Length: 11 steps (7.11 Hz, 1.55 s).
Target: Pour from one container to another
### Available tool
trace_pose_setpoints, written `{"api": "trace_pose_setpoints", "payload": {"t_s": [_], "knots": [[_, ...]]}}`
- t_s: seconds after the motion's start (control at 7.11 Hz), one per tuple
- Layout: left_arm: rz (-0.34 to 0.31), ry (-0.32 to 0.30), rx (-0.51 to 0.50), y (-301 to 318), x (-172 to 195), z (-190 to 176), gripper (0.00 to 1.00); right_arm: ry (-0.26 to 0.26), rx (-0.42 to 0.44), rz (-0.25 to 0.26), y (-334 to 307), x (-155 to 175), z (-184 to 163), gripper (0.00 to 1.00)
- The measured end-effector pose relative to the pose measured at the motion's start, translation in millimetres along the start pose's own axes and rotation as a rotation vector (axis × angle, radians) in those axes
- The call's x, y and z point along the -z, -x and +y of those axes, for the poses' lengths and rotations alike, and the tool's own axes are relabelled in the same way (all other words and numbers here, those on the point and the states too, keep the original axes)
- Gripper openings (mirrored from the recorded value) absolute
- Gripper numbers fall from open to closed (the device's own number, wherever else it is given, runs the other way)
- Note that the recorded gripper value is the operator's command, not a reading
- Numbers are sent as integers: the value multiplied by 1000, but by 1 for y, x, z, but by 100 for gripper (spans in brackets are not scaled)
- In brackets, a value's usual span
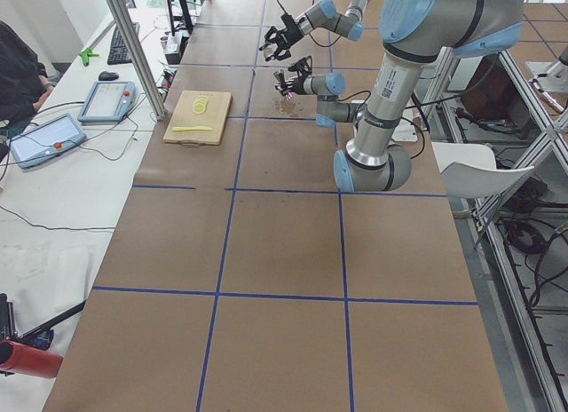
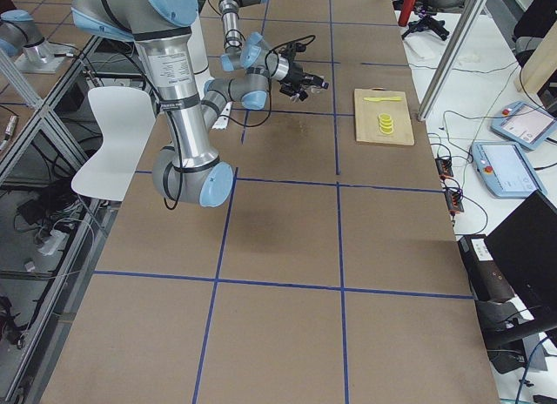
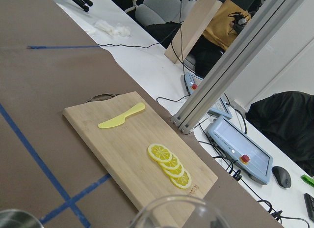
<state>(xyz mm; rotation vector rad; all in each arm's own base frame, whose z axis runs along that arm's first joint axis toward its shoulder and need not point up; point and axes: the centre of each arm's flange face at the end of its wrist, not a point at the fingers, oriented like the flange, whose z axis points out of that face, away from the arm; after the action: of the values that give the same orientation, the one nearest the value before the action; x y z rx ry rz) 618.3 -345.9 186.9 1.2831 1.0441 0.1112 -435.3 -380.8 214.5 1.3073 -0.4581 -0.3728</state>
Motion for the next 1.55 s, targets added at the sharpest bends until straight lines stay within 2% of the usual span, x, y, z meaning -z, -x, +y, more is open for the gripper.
{"api": "trace_pose_setpoints", "payload": {"t_s": [0.42, 0.99, 1.55], "knots": [[1, -2, 1, -1, -1, -2, 0, -8, 96, 16, 1, 4, 0, 0], [2, -3, 2, -6, -5, -4, 0, -15, 143, -3, 13, 12, -1, 0], [1, 0, 0, -11, -11, -4, 0, -20, 252, 16, 11, 19, -11, 0]]}}
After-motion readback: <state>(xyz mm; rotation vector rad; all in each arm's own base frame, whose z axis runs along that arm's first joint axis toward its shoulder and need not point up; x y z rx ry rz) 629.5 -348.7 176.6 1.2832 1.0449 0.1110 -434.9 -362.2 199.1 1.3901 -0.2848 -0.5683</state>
